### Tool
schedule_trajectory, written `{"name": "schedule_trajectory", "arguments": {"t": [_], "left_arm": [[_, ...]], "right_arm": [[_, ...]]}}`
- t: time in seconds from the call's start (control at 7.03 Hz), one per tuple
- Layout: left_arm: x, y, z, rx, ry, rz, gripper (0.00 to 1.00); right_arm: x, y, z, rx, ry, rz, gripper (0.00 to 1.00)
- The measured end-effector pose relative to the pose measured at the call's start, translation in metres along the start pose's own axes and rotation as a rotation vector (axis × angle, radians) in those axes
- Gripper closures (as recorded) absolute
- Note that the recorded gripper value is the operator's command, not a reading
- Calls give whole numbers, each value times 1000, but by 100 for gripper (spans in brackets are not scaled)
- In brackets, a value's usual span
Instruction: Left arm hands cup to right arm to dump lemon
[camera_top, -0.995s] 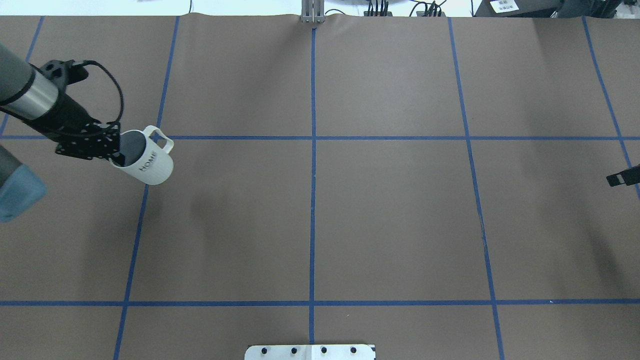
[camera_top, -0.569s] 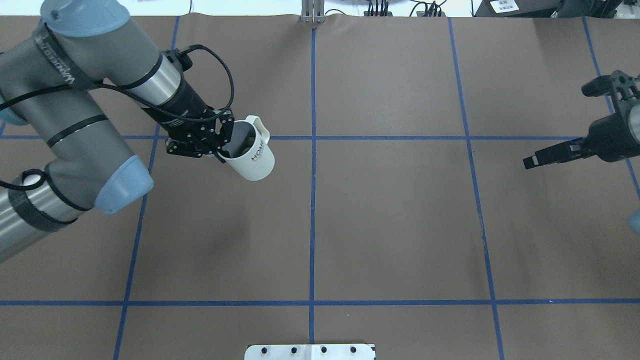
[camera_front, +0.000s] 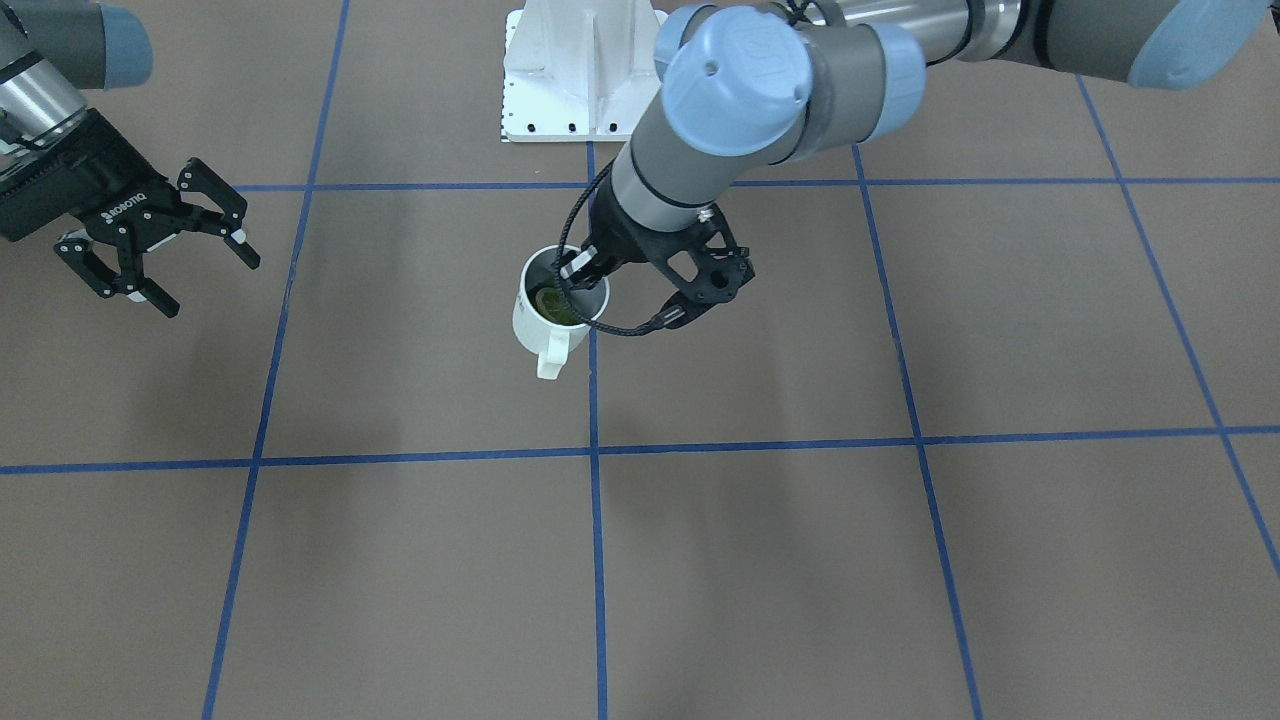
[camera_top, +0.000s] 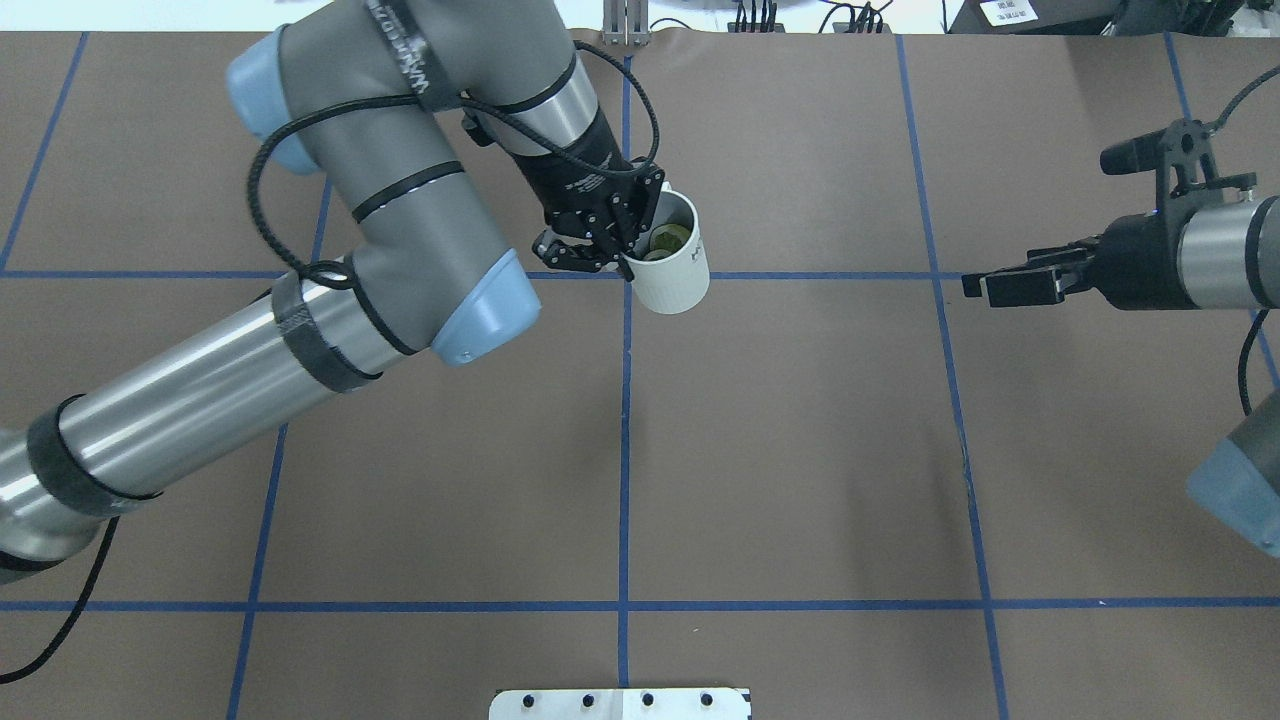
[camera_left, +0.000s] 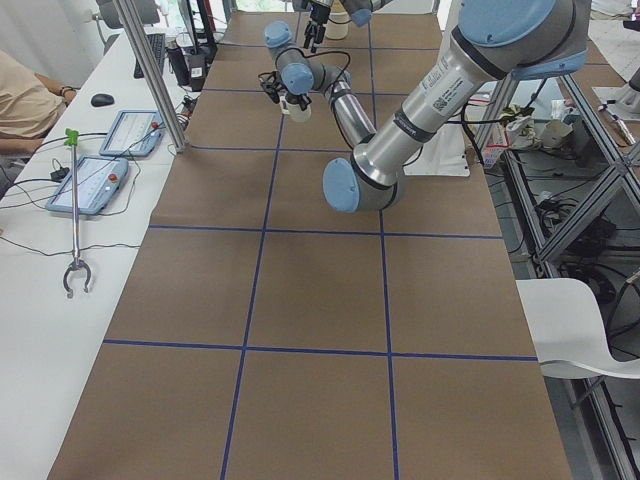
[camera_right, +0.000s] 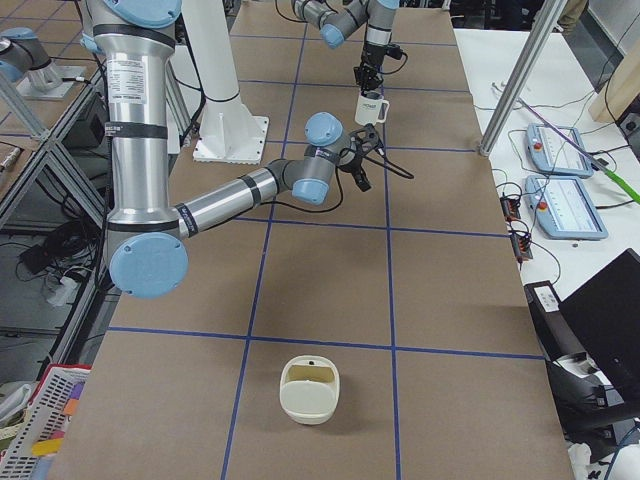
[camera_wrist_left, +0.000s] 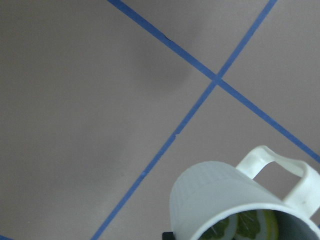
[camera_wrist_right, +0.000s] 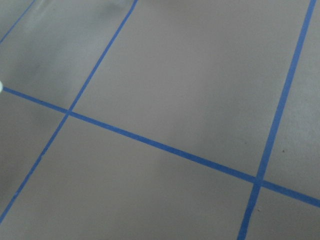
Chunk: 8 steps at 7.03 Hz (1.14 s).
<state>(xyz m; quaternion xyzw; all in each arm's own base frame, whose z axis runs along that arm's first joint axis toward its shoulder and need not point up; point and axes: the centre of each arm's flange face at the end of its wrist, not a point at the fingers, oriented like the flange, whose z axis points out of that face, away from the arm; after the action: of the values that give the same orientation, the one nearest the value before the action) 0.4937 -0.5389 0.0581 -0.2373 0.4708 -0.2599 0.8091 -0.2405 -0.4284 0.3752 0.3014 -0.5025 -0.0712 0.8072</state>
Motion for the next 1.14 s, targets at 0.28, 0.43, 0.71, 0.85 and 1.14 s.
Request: {"name": "schedule_trajectory", "arguments": {"t": [0.28, 0.43, 0.71, 0.85, 1.14], "left_arm": [[49, 11, 10, 20, -17, -116, 100], [66, 14, 14, 37, -20, -166, 100], [79, 24, 18, 50, -19, -242, 100], [81, 31, 20, 52, -17, -272, 100], [83, 40, 24, 50, -18, -305, 100]], "right_arm": [[-41, 16, 20, 102, 46, -55, 1], [-65, 28, 31, 153, 71, -79, 1], [-121, 61, 56, 266, 123, -124, 1], [-148, 76, 66, 322, 143, -137, 1], [-185, 92, 84, 409, 172, -125, 1]]}}
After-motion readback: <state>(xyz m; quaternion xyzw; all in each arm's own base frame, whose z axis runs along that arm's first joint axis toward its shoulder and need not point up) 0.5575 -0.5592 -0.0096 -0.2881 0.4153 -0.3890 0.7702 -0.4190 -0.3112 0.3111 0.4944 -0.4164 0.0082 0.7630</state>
